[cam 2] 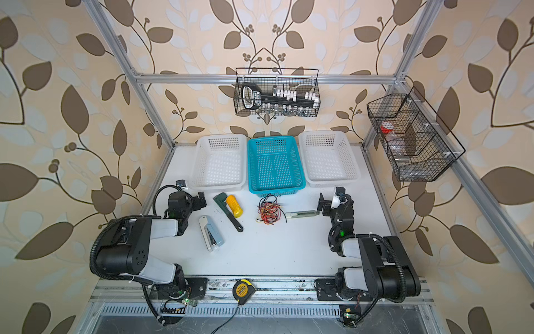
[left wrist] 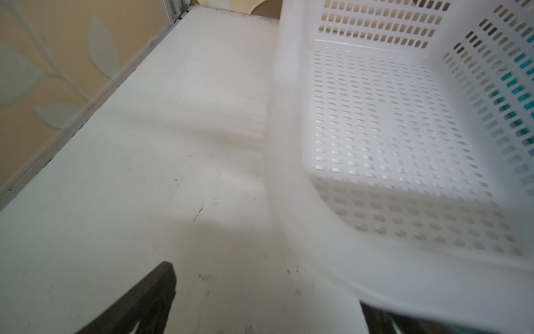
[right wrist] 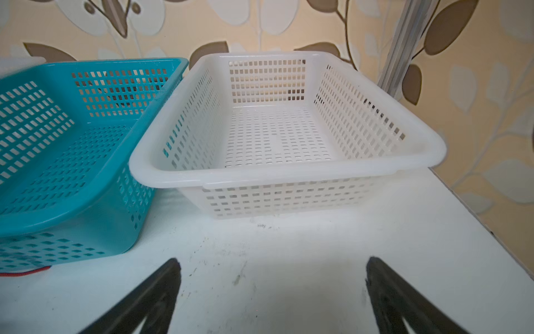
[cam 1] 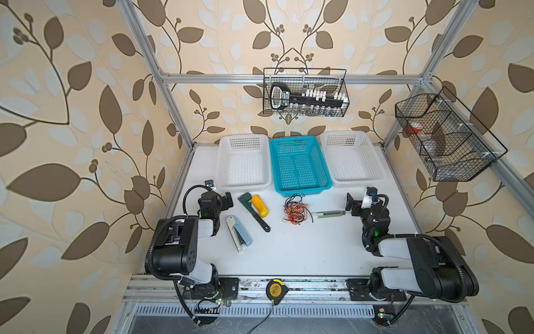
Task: Untangle the cables
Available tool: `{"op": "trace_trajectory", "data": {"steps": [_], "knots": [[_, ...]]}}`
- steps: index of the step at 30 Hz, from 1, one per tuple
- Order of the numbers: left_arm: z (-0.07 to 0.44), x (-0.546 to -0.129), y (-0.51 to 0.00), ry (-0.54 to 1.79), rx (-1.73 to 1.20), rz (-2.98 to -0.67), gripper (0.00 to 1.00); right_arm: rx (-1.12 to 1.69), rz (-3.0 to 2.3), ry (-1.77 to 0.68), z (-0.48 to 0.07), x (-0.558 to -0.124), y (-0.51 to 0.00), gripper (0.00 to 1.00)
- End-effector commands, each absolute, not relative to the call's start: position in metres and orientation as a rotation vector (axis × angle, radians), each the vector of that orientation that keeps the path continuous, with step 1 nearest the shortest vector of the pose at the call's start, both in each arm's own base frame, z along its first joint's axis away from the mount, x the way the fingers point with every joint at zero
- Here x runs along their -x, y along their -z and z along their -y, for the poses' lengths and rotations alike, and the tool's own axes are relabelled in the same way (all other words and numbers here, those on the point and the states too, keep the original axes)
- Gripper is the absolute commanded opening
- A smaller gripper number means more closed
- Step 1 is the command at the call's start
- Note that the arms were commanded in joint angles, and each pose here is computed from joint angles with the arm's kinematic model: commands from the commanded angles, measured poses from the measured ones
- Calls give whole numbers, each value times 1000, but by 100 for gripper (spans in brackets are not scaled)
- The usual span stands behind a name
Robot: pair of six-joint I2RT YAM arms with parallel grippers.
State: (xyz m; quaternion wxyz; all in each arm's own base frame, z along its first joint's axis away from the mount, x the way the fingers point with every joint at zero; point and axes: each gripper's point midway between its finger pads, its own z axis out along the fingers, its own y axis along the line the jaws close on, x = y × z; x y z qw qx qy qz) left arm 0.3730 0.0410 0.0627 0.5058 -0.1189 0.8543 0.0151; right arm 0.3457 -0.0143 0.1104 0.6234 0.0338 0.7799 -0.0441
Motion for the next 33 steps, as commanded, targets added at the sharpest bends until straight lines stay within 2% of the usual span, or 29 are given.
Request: {"op": "trace_trajectory", "data": {"steps": [1, 33], "knots": [[-37, -383, -75, -33, 247, -2030, 99, -53, -1758, 98, 12, -353, -121, 100], [-37, -383, -75, -35, 248, -2029, 99, -54, -1758, 85, 12, -352, -121, 100]]}}
